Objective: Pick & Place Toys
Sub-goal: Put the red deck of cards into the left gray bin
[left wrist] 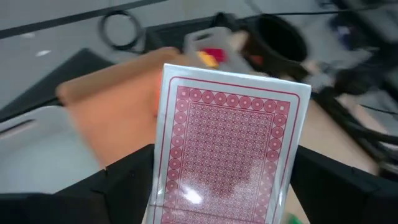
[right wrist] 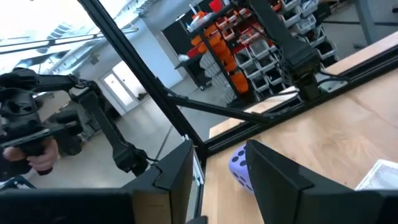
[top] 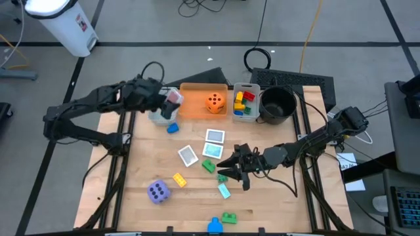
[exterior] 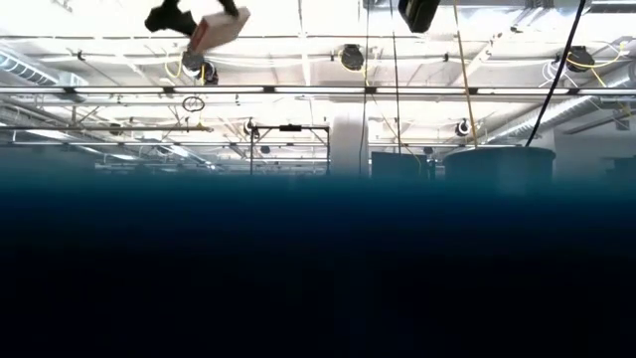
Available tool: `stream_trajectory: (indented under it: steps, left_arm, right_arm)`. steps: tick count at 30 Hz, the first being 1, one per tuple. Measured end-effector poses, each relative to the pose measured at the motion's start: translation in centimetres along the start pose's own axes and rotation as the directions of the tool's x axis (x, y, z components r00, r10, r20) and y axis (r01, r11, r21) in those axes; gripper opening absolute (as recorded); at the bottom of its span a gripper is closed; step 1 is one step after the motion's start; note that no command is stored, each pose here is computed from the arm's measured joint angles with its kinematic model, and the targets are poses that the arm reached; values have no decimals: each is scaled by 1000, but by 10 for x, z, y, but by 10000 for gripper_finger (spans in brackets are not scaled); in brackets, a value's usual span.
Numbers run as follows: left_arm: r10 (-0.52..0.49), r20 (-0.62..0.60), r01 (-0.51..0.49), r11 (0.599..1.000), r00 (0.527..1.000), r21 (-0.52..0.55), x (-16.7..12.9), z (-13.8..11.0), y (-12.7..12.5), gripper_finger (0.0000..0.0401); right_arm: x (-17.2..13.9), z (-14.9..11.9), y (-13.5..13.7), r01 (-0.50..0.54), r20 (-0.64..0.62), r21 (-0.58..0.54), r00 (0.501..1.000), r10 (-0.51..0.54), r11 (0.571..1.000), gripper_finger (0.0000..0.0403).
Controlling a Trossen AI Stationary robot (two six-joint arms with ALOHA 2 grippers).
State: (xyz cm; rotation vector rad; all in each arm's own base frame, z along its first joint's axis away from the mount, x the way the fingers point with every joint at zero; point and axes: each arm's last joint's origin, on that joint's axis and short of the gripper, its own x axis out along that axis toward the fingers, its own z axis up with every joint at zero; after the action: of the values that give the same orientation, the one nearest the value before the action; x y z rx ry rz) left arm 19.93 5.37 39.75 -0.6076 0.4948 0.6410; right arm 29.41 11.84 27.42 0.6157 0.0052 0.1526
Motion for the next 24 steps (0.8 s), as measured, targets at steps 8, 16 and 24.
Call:
stream_trajectory:
  steps: [8,16,24]
  left_arm:
    - [239,-56,-244,962,969,-119,35,23,47,308]
    - [380,-205,-417,889,902,-188,77,39,104,340]
    - [458,-318,-525,835,830,-167,103,41,143,307]
  right_arm:
    - [4,11,-15,50,38,-25,998,-49,998,141]
    - [8,32,-46,150,102,-60,984,-143,987,141]
    - [8,57,-87,295,160,-74,947,-280,953,141]
